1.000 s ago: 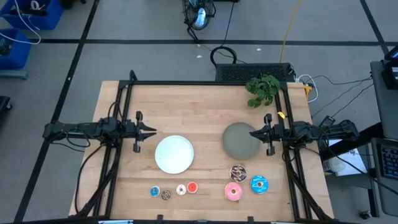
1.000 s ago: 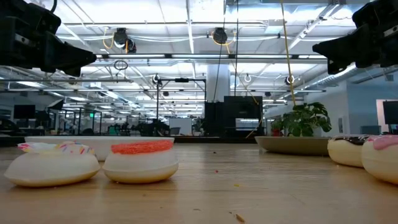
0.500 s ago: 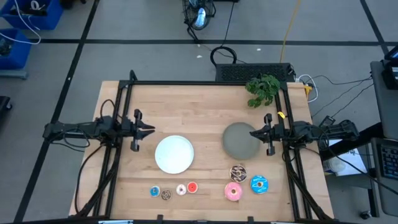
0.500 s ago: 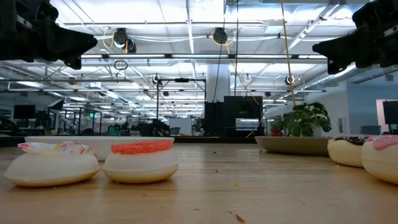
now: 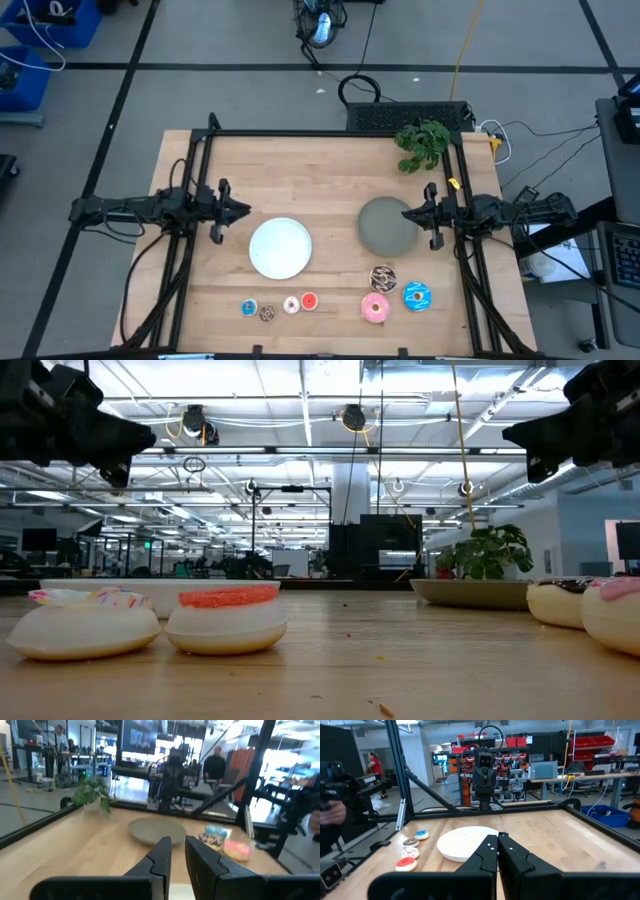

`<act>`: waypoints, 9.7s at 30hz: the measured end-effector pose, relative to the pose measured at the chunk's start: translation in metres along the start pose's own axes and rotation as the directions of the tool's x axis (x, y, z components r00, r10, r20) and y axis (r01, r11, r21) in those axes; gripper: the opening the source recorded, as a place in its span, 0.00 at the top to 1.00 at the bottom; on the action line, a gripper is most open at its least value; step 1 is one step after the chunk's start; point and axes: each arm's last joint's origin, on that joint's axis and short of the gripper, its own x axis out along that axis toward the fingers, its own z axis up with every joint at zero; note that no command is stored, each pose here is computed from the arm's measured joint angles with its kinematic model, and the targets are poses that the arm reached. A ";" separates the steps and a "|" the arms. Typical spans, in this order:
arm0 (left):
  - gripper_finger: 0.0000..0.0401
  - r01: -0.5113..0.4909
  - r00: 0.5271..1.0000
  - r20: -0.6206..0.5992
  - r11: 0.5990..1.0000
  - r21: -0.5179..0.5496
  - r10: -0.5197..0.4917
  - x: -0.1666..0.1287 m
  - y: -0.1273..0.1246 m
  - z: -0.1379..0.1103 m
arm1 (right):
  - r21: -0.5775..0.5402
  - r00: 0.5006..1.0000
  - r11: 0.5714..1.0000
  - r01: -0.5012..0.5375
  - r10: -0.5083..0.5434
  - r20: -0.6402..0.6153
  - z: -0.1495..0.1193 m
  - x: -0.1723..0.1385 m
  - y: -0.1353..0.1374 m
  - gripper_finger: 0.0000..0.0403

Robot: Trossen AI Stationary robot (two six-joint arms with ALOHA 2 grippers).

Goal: Pick & Place donuts
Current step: Put the large blue donut on the gray plate

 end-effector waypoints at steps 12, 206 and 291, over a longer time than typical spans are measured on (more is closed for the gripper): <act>0.84 -0.256 0.966 0.031 0.929 0.268 0.257 -0.001 0.008 0.000 | -0.118 0.999 0.992 0.042 -0.044 -0.013 0.002 0.000 -0.001 1.00; 0.84 -0.417 0.887 0.301 0.889 0.189 0.351 -0.006 0.008 0.027 | 0.013 0.145 0.904 0.427 -0.055 -0.988 0.119 0.128 -0.027 0.96; 0.84 -0.419 0.893 0.276 0.880 0.224 0.355 -0.005 0.008 0.025 | -0.235 -0.014 0.916 0.325 -0.244 -0.970 -0.014 0.140 -0.084 0.51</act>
